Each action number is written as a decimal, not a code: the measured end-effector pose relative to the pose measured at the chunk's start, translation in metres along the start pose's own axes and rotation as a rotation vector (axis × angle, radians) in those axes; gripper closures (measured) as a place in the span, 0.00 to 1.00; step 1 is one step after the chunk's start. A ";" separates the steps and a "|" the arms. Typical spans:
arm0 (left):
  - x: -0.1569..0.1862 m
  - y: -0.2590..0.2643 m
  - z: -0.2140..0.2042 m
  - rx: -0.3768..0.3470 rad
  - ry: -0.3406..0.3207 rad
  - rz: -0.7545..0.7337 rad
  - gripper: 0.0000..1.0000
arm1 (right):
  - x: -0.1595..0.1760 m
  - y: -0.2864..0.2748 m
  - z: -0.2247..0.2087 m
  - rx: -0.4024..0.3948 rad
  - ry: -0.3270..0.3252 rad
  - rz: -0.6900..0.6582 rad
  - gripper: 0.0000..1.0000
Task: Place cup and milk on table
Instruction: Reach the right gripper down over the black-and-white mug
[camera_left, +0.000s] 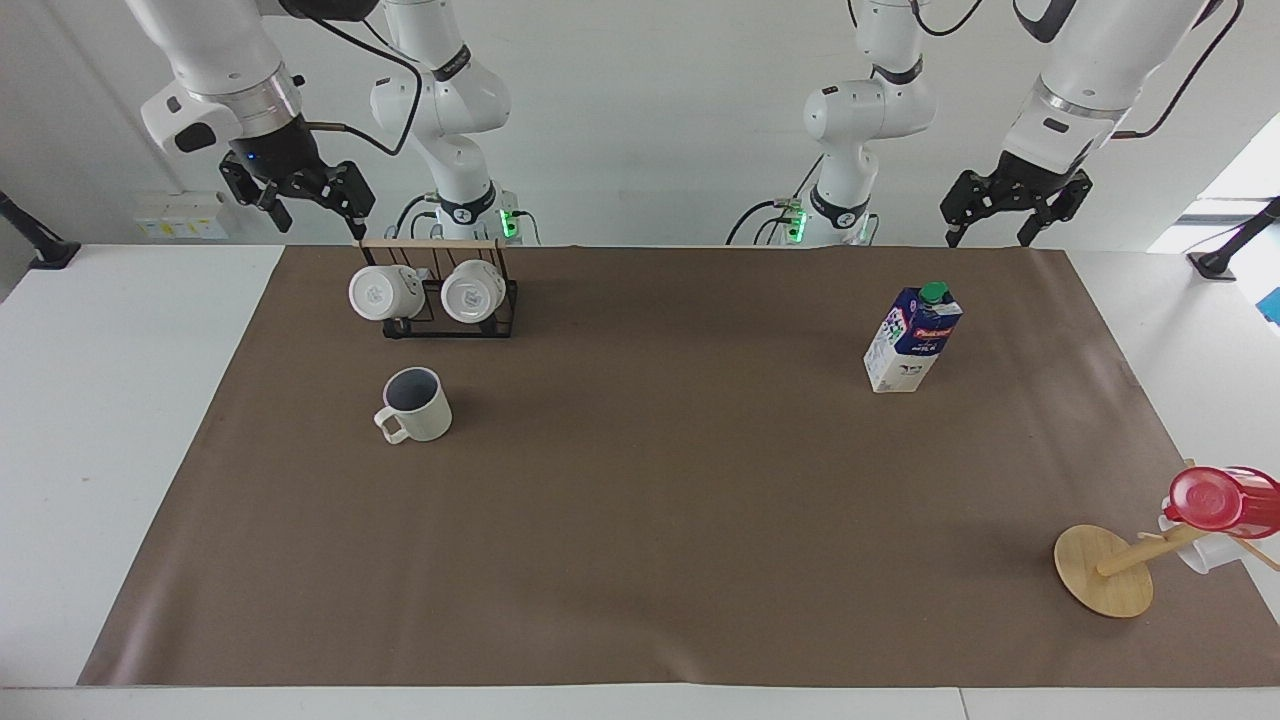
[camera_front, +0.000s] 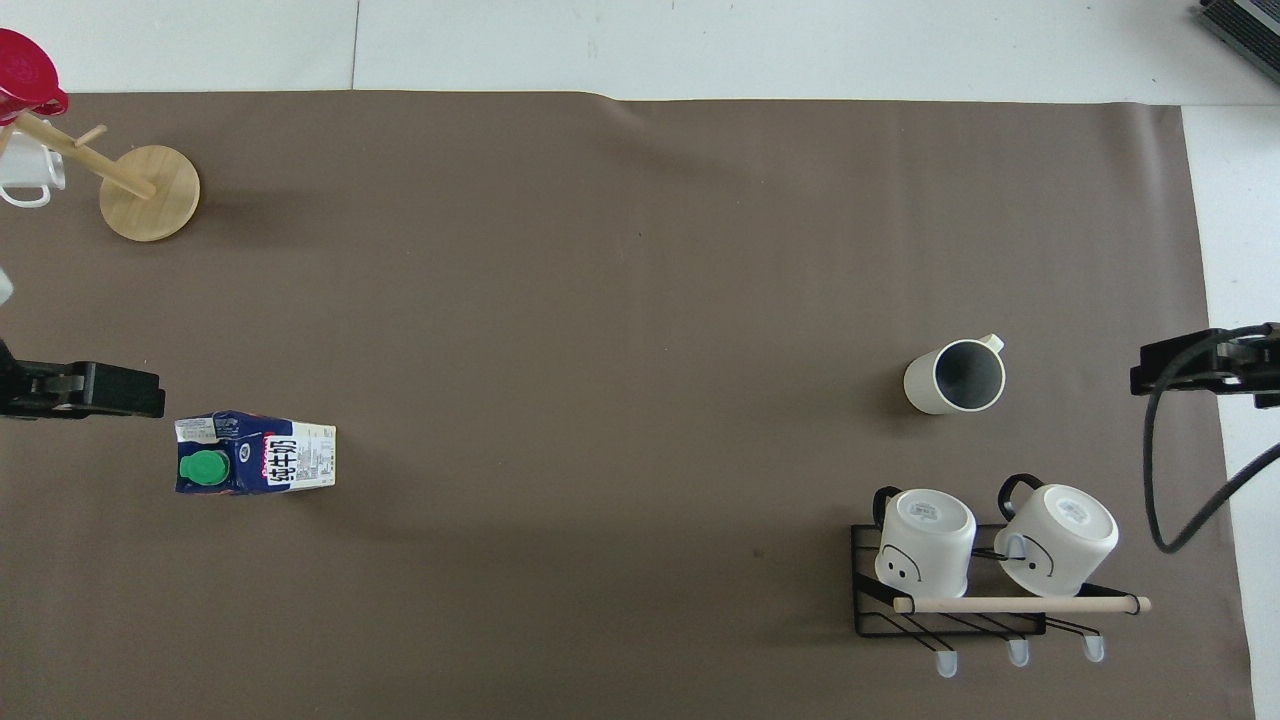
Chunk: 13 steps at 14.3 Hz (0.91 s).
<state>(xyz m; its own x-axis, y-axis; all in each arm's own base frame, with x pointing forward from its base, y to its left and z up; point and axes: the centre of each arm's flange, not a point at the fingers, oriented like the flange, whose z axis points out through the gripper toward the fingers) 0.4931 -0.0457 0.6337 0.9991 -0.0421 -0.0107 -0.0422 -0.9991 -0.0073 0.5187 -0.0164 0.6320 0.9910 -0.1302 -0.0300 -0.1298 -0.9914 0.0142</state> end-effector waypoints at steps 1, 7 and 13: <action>0.000 0.000 0.000 0.000 0.000 0.000 0.00 | 0.005 -0.003 0.013 0.016 0.014 -0.001 0.00; 0.000 0.000 0.000 0.000 0.000 0.000 0.00 | 0.033 -0.019 0.102 0.033 0.027 -0.011 0.00; 0.000 0.000 0.000 0.000 0.000 0.000 0.00 | 0.053 -0.062 0.182 0.024 0.044 -0.075 0.00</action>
<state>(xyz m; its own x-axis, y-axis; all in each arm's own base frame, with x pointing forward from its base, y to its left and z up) 0.4931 -0.0457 0.6337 0.9991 -0.0421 -0.0107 -0.0422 -0.9991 -0.0073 0.5733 0.0364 0.4471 0.9984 -0.0552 0.0134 -0.0550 -0.9984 -0.0109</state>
